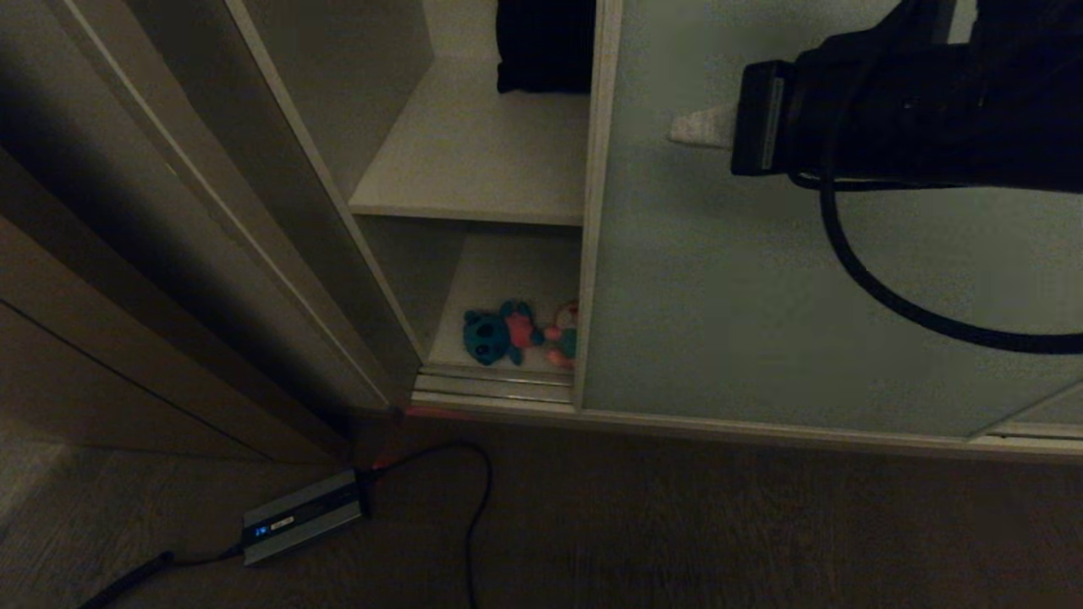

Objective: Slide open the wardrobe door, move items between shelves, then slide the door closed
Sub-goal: Close the door

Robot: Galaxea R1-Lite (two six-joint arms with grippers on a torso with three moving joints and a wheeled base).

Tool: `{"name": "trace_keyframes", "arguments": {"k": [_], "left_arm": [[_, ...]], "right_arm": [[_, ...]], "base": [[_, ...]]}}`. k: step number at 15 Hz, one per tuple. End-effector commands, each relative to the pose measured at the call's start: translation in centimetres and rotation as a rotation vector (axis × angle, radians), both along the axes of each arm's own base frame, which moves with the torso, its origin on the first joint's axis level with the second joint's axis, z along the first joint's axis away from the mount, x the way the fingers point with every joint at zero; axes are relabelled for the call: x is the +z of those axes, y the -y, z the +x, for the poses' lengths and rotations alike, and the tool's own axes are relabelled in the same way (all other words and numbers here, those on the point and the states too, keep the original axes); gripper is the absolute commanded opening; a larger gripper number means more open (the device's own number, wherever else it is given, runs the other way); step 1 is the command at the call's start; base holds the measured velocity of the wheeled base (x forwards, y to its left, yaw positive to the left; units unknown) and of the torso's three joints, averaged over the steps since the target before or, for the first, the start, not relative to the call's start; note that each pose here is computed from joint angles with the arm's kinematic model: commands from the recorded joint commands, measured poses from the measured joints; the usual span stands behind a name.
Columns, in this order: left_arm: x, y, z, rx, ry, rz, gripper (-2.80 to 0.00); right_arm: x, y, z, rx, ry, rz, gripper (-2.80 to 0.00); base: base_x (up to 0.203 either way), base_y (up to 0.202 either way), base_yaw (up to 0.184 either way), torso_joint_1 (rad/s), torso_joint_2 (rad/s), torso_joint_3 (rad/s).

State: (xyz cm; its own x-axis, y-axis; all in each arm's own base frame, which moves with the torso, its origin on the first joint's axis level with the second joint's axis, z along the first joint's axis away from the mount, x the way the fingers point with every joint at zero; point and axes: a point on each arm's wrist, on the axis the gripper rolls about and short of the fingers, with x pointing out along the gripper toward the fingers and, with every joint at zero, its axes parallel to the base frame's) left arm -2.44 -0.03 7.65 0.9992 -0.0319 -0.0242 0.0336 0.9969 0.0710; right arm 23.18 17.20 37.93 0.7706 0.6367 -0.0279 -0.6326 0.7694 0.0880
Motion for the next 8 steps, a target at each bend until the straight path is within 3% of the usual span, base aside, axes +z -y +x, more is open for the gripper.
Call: {"name": "trace_keyframes", "arguments": {"k": [1, 5, 8], "left_arm": [[0.0, 0.0, 0.0, 0.000, 0.000, 0.000, -2.80], [0.0, 0.0, 0.0, 0.000, 0.000, 0.000, -2.80], [0.0, 0.0, 0.0, 0.000, 0.000, 0.000, -2.80]], "right_arm": [[0.6, 3.4, -2.4, -0.054, -0.009, -0.007, -2.80], [-0.5, 11.8, -6.3, -0.353, -0.070, -0.051, -2.80], [-2.9, 16.4, -9.5, -0.612, -0.128, -0.096, -2.80]], "base": [[0.000, 0.000, 0.000, 0.000, 0.00, 0.000], [0.000, 0.000, 0.000, 0.000, 0.00, 0.000], [0.000, 0.000, 0.000, 0.000, 0.00, 0.000]]}}
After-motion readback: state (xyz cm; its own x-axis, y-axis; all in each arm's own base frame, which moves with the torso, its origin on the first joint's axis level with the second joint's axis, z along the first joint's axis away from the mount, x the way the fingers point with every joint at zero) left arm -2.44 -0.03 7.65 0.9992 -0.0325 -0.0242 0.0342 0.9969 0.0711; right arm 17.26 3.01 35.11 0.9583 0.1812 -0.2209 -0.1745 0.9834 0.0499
